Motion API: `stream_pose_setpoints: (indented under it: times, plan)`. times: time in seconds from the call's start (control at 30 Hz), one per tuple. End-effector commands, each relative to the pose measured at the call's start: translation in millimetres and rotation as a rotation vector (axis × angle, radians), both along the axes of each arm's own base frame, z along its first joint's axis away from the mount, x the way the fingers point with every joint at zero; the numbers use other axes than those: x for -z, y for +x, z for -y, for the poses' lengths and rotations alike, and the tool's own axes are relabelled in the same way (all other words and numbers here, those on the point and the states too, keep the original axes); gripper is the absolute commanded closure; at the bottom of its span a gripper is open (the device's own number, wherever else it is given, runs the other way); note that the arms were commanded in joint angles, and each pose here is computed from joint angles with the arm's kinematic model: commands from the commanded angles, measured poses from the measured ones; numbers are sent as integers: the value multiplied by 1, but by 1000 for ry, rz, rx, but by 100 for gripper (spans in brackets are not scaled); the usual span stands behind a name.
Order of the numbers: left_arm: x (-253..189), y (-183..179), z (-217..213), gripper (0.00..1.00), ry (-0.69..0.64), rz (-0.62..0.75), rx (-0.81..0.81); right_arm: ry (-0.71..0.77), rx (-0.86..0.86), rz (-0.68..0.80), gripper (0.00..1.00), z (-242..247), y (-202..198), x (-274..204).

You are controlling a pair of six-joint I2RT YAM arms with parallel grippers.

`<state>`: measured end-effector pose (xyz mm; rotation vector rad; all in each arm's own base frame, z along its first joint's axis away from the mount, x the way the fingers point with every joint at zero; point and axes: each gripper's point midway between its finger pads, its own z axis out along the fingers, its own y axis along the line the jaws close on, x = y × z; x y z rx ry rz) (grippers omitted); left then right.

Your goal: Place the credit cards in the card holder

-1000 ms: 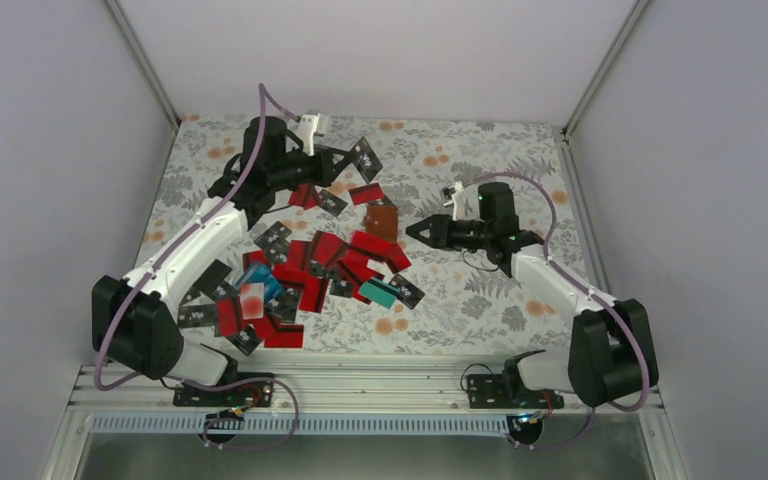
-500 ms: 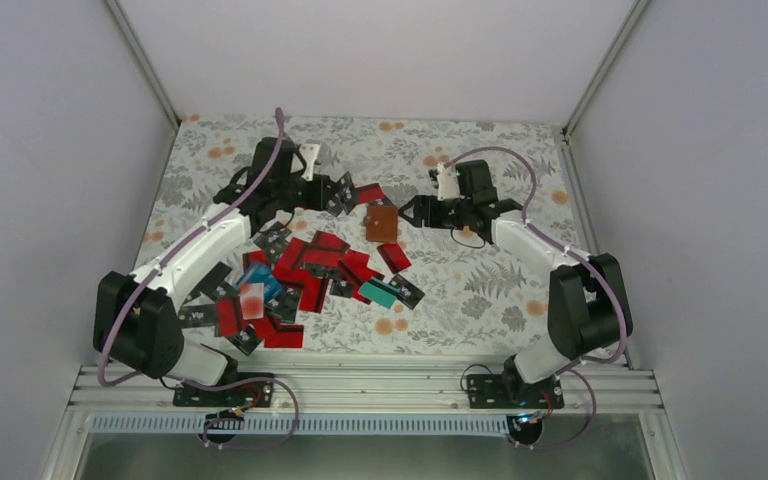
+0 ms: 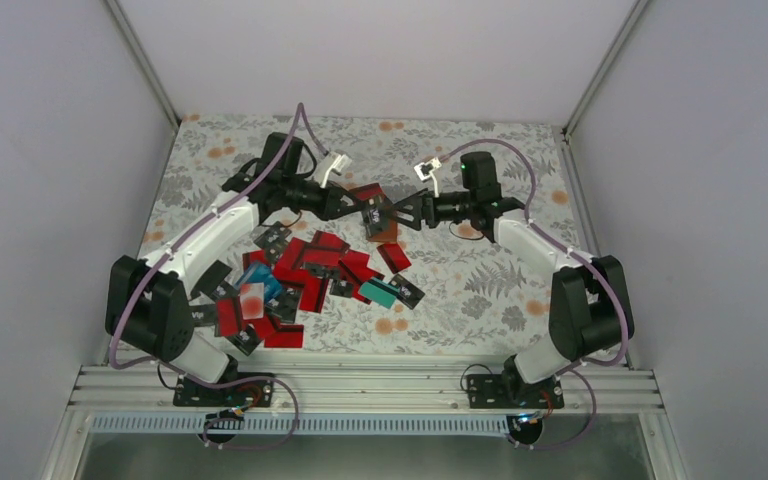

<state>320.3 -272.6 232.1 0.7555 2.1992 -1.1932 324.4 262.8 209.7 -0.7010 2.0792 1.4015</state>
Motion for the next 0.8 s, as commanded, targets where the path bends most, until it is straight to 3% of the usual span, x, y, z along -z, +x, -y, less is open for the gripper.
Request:
stream_pose_setpoints:
  times: [0.0,0.07,0.4,0.5,0.6,0.63,0.77]
  plan:
    - [-30,-17,13,98,-117,40,150,120,-178,62,24,-11,-27,-33]
    - [-33,-20,15,98,-130,37,174,122,-199,56,27,-16,-32,-32]
    - [-28,-22,24,98,-115,21,206,158,-254,61,74,-24,-40,-40]
    - [-26,-21,25,98,-111,16,203,153,-245,58,94,-23,-41,-40]
    - [-23,-15,26,97,-98,12,178,114,-186,40,96,-21,-35,-34]
    - [-20,-10,25,93,-83,10,156,86,-144,31,96,-19,-29,-29]
    - [17,30,10,41,117,3,-69,-107,111,-44,96,-1,3,6]
